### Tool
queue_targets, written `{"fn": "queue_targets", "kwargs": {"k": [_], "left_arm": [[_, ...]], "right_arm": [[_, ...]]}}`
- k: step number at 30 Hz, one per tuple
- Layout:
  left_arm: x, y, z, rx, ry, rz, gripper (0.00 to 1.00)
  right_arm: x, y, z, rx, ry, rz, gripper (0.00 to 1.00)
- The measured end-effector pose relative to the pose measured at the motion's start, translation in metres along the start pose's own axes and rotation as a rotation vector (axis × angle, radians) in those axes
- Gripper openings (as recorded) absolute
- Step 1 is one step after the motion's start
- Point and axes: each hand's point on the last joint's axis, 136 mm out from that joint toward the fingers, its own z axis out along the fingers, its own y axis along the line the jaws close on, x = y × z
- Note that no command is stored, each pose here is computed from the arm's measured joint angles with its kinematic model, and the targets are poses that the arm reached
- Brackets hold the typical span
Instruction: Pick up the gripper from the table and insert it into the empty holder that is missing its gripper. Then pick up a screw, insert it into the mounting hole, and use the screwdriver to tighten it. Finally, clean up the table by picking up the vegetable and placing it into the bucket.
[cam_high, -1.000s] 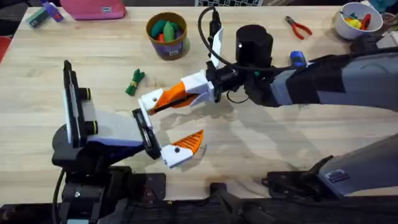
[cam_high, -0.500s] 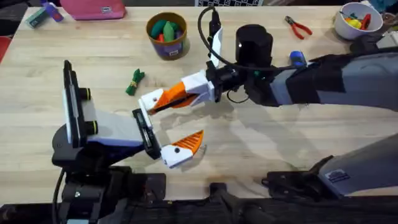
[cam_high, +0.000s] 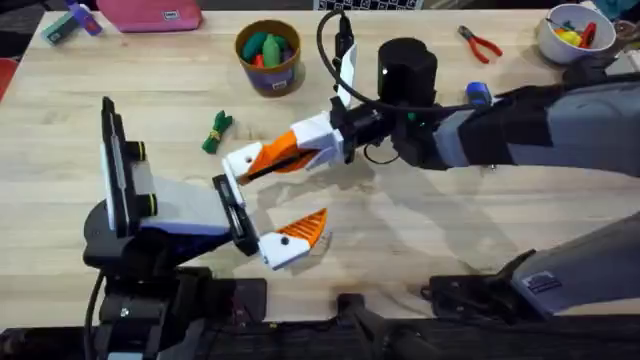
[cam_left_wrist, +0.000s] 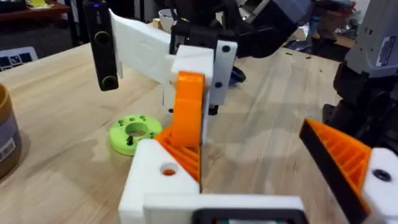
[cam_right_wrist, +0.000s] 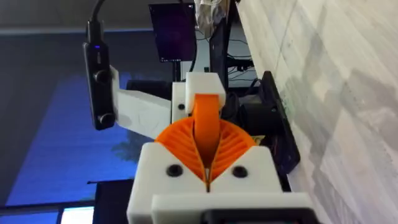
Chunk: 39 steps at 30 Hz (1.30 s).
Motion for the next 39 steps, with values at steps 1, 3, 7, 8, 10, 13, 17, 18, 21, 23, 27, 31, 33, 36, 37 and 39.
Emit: {"fn": "queue_targets", "kwargs": {"k": [1, 3, 7, 8, 10, 13, 17, 18, 21, 23, 27, 31, 33, 36, 37, 39], "left_arm": [[0.0, 0.0, 0.0, 0.0, 0.0, 0.0, 0.985], [0.0, 0.0, 0.0, -0.001, 0.0, 0.0, 0.985], [0.0, 0.0, 0.0, -0.001, 0.0, 0.0, 0.987], [0.0, 0.0, 0.0, -0.001, 0.0, 0.0, 0.987], [0.0, 0.0, 0.0, -0.002, 0.0, 0.0, 0.985], [0.0, 0.0, 0.0, -0.002, 0.0, 0.0, 0.985], [0.0, 0.0, 0.0, -0.002, 0.0, 0.0, 0.985], [0.0, 0.0, 0.0, -0.002, 0.0, 0.0, 0.985], [0.0, 0.0, 0.0, -0.002, 0.0, 0.0, 0.985], [0.0, 0.0, 0.0, -0.003, 0.0, 0.0, 0.985], [0.0, -0.001, 0.0, 0.009, 0.001, 0.001, 0.985], [0.0, -0.002, 0.0, 0.011, 0.001, 0.002, 0.985], [0.0, -0.002, 0.0, 0.012, 0.001, 0.002, 0.985], [0.0, -0.002, 0.0, 0.012, 0.001, 0.004, 0.986], [0.0, -0.002, 0.0, 0.012, 0.001, 0.004, 0.986], [0.0, -0.002, 0.0, 0.012, 0.001, 0.004, 0.985]], "right_arm": [[0.0, 0.0, 0.0, 0.0, 0.0, 0.0, 0.008], [-0.001, 0.0, 0.0, 0.001, -0.003, 0.0, 0.008], [-0.001, 0.0, 0.0, 0.001, -0.004, 0.0, 0.008], [-0.001, 0.0, 0.0, 0.001, -0.004, 0.0, 0.008], [-0.001, 0.0, 0.0, 0.001, -0.004, 0.0, 0.008], [-0.001, 0.0, 0.0, 0.001, -0.004, 0.0, 0.008], [-0.001, 0.0, 0.0, 0.002, -0.005, 0.0, 0.008], [-0.001, 0.0, 0.0, 0.002, -0.006, 0.0, 0.008], [-0.001, 0.0, 0.0, 0.002, -0.006, 0.0, 0.008], [-0.001, 0.0, 0.0, 0.002, -0.007, 0.0, 0.008], [-0.005, -0.003, 0.001, 0.011, -0.028, 0.009, 0.392], [-0.008, -0.007, 0.003, 0.022, -0.047, 0.017, 0.951], [-0.008, -0.008, 0.003, 0.024, -0.049, 0.022, 0.988], [-0.01, -0.009, 0.003, 0.028, -0.057, 0.025, 0.991], [-0.01, -0.01, 0.003, 0.029, -0.061, 0.025, 0.991], [-0.011, -0.01, 0.003, 0.03, -0.064, 0.024, 0.992]]}}
